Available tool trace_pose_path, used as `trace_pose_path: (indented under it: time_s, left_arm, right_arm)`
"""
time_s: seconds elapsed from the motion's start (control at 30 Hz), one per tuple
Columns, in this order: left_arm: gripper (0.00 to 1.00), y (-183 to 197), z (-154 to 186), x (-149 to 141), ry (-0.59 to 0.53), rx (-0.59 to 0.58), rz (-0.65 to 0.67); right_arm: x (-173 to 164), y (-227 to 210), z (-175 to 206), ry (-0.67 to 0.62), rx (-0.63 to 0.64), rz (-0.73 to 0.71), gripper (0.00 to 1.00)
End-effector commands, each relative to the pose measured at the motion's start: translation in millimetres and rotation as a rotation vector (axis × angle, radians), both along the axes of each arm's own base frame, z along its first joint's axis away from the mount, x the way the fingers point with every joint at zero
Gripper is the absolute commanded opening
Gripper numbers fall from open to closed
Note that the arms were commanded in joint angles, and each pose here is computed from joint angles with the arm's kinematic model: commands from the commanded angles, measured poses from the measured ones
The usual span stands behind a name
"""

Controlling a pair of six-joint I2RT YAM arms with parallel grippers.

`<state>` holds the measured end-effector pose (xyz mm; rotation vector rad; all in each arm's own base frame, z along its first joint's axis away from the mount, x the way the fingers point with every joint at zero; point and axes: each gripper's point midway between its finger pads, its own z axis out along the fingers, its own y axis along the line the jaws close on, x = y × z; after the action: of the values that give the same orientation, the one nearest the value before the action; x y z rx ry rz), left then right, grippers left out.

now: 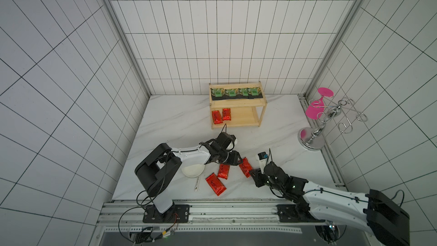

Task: Place the tea bags on the shelf by color
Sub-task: Pick up the tea bag from the center of the board.

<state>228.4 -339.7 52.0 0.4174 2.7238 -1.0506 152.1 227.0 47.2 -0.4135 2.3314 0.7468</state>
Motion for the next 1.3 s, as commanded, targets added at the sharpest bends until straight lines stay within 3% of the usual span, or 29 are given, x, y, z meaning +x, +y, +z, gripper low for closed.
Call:
trace_pose_path:
  time_s: [0.0, 0.2, 0.47, 0.7, 0.87, 1.27]
  left_arm:
    - [0.47, -4.0, -3.9, 2.5, -0.017, -0.01, -0.005]
    - [0.44, -7.7, -8.6, 2.7, -0.007, -0.021, -0.011]
    - [0.29, -10.8, -12.8, -4.0, 0.005, -0.034, -0.028]
    - [0.0, -11.7, -9.4, -6.3, 0.0, -0.047, -0.034]
    - [0.0, -5.7, 14.0, 3.7, -0.043, -0.076, -0.005]
    - [0.0, 10.4, 96.0, 27.6, -0.125, -0.369, 0.079]
  right_arm:
    - [1.3, -4.9, -6.0, 0.013, 0.014, -0.022, 0.18]
    - [3.2, -10.8, -12.8, 0.03, 0.013, -0.047, 0.17]
    - [5.5, -14.7, -14.7, 0.036, 0.013, -0.062, 0.15]
    - [7.1, -15.3, -11.1, 0.043, 0.017, -0.068, 0.15]
    - [15.1, -21.0, 7.1, 0.03, 0.069, -0.129, 0.16]
    - [49.1, -15.6, 72.5, 0.227, 0.609, -0.191, 0.33]
